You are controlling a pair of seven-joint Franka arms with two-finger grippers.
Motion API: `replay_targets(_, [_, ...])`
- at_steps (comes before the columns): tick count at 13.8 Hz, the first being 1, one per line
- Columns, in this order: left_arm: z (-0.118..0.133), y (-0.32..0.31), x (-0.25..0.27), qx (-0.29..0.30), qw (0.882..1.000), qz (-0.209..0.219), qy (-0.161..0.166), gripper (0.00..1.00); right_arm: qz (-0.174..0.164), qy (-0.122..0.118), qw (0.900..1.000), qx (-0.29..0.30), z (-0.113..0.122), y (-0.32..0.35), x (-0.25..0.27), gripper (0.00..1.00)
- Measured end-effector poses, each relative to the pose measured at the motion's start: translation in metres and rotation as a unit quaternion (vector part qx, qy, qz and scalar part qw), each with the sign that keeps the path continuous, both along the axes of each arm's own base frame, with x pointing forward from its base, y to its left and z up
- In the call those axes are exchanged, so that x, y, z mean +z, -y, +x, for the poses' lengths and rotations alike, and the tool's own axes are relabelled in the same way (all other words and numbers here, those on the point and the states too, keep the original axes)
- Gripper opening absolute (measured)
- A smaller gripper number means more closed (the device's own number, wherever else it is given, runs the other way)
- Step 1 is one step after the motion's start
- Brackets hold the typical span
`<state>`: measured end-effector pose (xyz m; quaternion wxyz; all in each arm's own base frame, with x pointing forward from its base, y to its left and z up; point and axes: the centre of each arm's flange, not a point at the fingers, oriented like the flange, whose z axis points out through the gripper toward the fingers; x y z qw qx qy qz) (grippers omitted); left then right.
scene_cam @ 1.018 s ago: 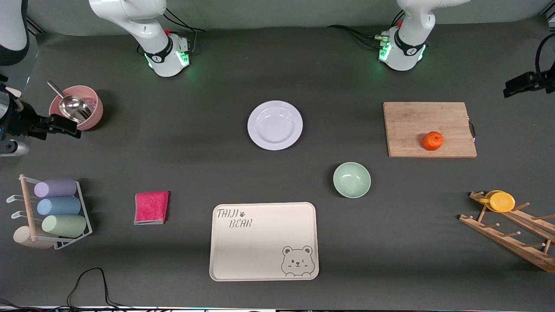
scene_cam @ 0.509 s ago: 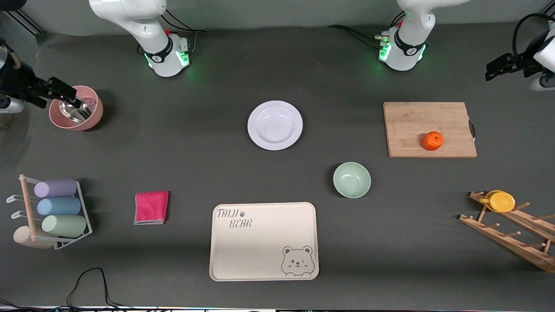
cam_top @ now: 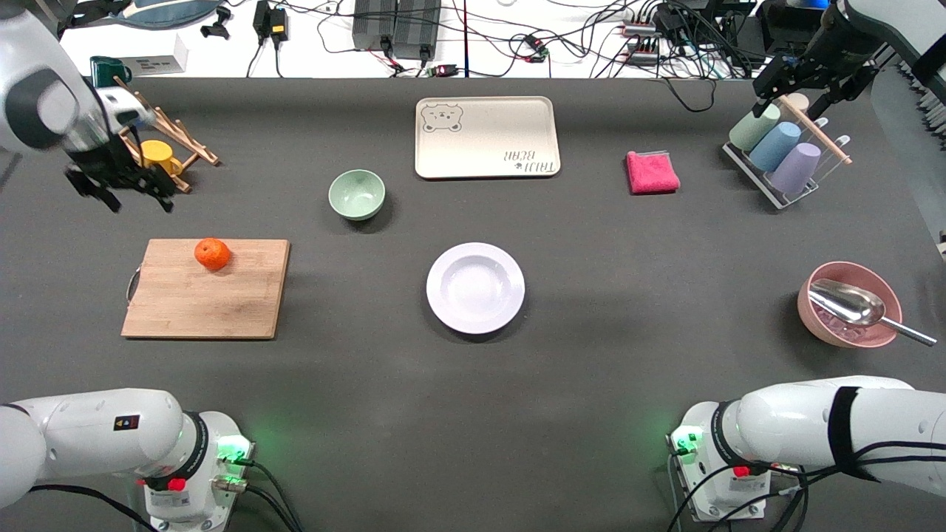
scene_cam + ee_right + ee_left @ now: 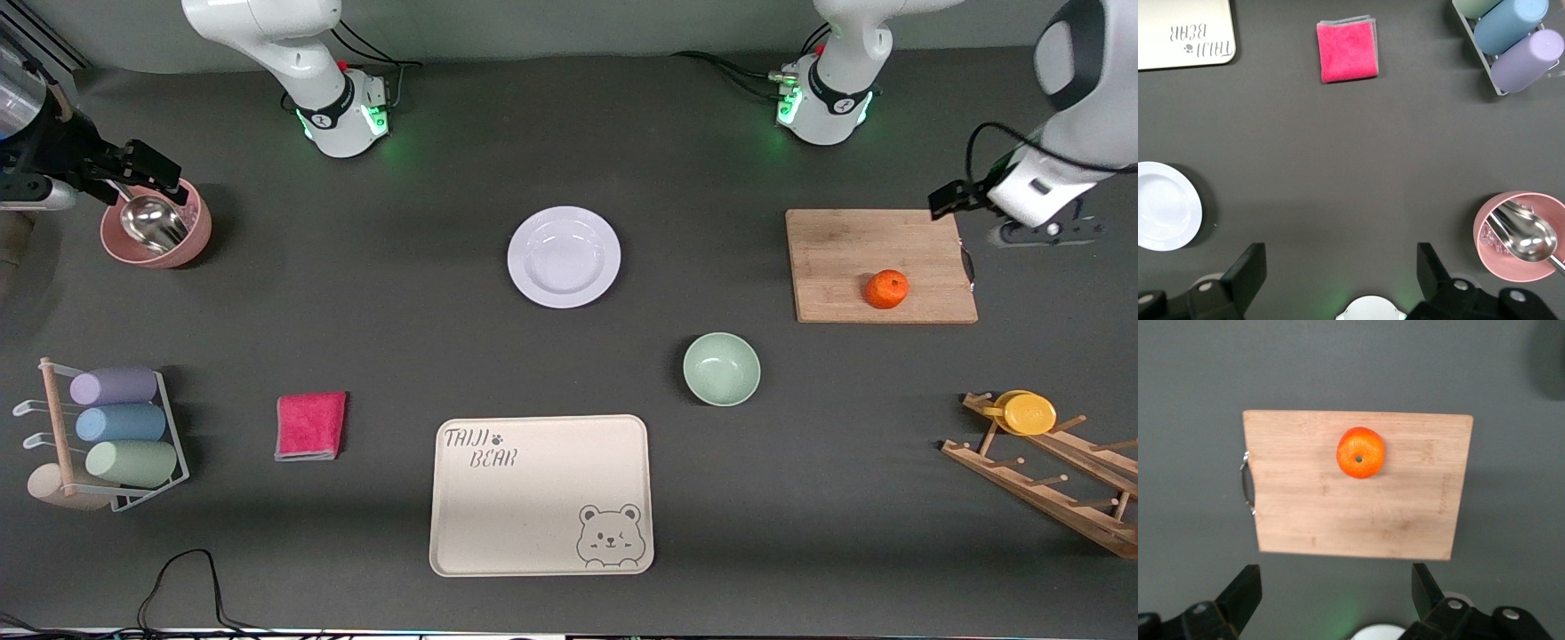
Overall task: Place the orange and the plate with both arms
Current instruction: 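Lower the left gripper onto the orange while the right gripper approaches the plate rim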
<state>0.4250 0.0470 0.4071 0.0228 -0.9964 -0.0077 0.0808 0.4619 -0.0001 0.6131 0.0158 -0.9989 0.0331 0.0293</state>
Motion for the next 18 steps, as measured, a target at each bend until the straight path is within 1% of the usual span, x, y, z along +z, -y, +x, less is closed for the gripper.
replay_targets(1, [-0.005, 0.001, -0.025, -0.002, 1.0, -0.001, 0.004, 1.0, 0.019, -0.01, 1.0, -0.003, -0.002, -0.001, -0.003, 1.0])
replay_targets(3, [-0.011, 0.003, -0.069, -0.005, 1.0, -0.004, 0.005, 1.0, 0.075, -0.034, 0.996, -0.018, -0.006, 0.002, -0.013, 1.0])
replay_targets(7, [-0.01, 0.003, -0.134, -0.008, 1.0, -0.008, 0.001, 1.0, 0.161, -0.077, 0.983, -0.033, -0.012, -0.008, -0.053, 1.0])
replay_targets(10, [-0.007, 0.004, -0.167, -0.01, 1.0, -0.011, 0.001, 1.0, 0.225, -0.083, 0.971, -0.013, -0.014, -0.027, -0.094, 1.0])
replay_targets(11, [-0.007, 0.004, -0.176, -0.01, 1.0, -0.012, 0.002, 1.0, 0.245, -0.087, 0.966, -0.015, -0.016, -0.032, -0.109, 1.0])
replay_targets(13, [-0.006, 0.004, -0.19, -0.011, 1.0, -0.013, 0.004, 1.0, 0.291, -0.099, 0.951, -0.028, -0.022, -0.04, -0.138, 1.0])
replay_targets(14, [-0.006, 0.005, -0.194, -0.011, 1.0, -0.013, 0.003, 1.0, 0.316, -0.1, 0.943, -0.034, -0.025, -0.044, -0.153, 1.0])
replay_targets(16, [-0.006, 0.005, -0.197, -0.011, 1.0, -0.013, 0.004, 1.0, 0.353, -0.093, 0.931, -0.026, -0.029, -0.049, -0.182, 1.0])
replay_targets(18, [-0.005, 0.005, -0.197, -0.016, 1.0, -0.014, 0.006, 0.96, 0.391, -0.08, 0.917, -0.007, -0.035, -0.059, -0.218, 1.0])
